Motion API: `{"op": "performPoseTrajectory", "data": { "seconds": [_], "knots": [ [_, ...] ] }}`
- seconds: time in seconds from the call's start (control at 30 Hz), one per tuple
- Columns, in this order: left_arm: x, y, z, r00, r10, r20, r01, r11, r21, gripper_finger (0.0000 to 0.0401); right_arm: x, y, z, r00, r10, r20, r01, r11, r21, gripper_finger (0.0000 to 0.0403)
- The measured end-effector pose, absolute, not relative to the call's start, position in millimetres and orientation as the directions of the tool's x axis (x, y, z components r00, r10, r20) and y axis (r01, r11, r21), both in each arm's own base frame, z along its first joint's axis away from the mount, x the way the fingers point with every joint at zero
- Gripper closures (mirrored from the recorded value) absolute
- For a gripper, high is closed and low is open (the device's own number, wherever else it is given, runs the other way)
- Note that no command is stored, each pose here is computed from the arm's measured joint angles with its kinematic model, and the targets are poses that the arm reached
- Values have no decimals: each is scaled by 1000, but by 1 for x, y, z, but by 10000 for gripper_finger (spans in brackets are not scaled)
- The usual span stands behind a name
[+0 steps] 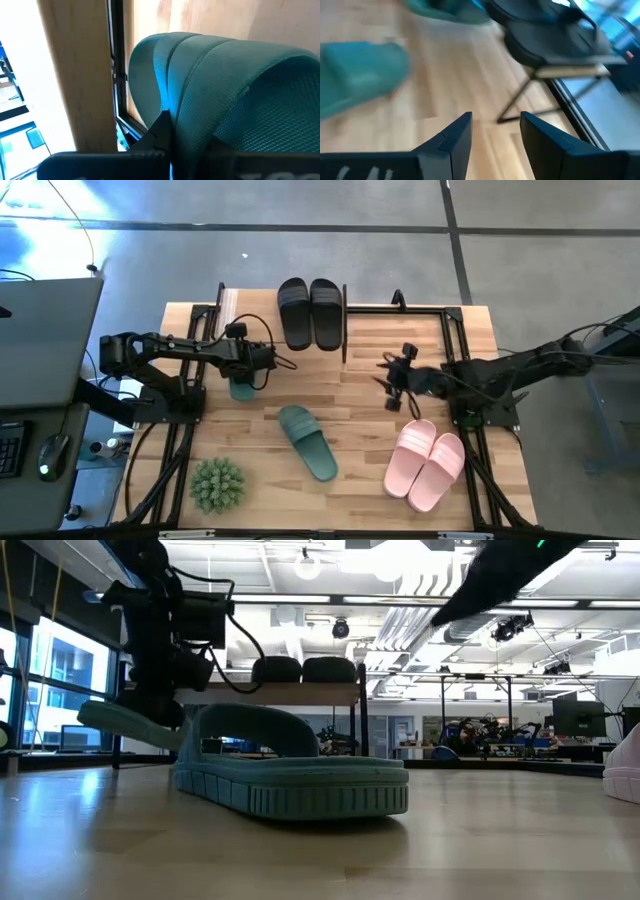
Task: Pick and place slides into the shelf
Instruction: Put the left green slide under the shelf
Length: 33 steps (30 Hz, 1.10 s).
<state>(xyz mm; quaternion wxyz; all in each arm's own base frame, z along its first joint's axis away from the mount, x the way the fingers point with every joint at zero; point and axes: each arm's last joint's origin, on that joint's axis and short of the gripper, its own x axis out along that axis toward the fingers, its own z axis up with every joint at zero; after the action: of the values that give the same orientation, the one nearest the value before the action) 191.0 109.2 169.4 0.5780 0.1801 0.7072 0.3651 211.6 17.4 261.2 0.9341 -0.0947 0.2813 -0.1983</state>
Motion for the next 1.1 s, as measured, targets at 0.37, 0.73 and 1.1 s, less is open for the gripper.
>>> {"op": "performPoseTrajectory", "data": {
  "seconds": [0.37,0.73,1.1],
  "knots": [
    [192,109,170,-263,675,-689,-168,671,722,401,206,-77,206,877,-343,-336,385,920,67,245],
    [192,109,170,-264,674,-690,-160,675,721,401,249,-108,165,886,-278,-371,345,930,125,245],
    [193,107,170,-259,681,-685,-151,672,725,401,270,-120,156,891,-267,-367,320,943,91,246]
  ]
}}
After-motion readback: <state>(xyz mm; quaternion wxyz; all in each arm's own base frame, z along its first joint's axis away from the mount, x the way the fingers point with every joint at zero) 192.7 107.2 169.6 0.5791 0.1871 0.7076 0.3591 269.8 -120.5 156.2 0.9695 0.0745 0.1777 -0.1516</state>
